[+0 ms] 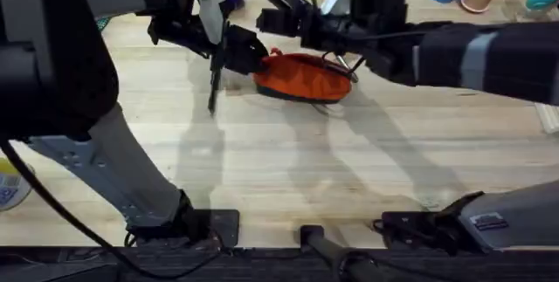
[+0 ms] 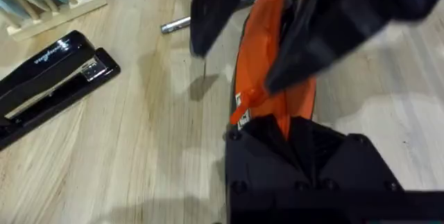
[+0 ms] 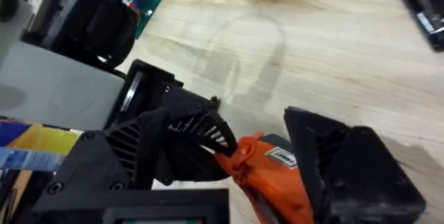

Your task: Unzip the bag, pick up the pens from the table one at a time and place them inside, then zip the bag closed.

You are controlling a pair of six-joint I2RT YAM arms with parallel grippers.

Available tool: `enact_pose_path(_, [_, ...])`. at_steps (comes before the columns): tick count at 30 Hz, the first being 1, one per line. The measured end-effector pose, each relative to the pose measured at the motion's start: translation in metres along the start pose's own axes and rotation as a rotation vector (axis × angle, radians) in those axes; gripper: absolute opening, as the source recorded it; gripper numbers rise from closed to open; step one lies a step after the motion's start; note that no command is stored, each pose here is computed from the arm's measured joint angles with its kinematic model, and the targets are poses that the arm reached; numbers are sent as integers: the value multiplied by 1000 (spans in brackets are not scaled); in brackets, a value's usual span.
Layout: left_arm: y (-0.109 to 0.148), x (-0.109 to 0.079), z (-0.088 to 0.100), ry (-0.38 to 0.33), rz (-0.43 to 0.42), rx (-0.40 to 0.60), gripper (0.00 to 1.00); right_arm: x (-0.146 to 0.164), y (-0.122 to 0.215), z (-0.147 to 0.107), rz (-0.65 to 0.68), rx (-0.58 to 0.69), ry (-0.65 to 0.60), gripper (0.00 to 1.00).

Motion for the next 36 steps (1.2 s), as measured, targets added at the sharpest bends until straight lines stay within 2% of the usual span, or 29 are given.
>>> enact_pose_path(3, [0, 0, 1, 4, -1, 1, 42, 1, 10, 5, -16, 6, 8, 996])
enact_pose_path(15, [1, 0, 1, 5, -4, 14, 40, 13, 53, 4, -147, 232, 53, 996])
enact_pose_path(22, [1, 1, 1, 5, -4, 21, 40, 27, 78, 17, -213, 324, 103, 996])
enact_pose_path(28, [2, 7, 4, 13, 2, 70, 58, 40, 102, 24, -253, 399, 133, 996])
enact_pose_path(29, [3, 8, 4, 10, 5, 78, 121, 42, 105, 26, -260, 406, 137, 996])
enact_pose_path(32, [6, 12, 6, 10, 18, 82, 487, 46, 116, 32, -284, 418, 154, 996])
enact_pose_path(35, [7, 14, 7, 13, 22, 86, 931, 50, 124, 40, -312, 410, 176, 996])
enact_pose_path(36, [7, 14, 6, 19, 22, 89, 979, 50, 126, 43, -323, 407, 183, 995])
Point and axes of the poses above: each hand's point on the last joint's axis, 136 mm out from that joint toward the fingers, its own y axis back along the fingers, its own x axis along the line the jaws close on, z = x × y, the point moved 3 cm from there along y, back along the fingers, and after that the axes turned 2 degrees about y, right-handed, at the moved point
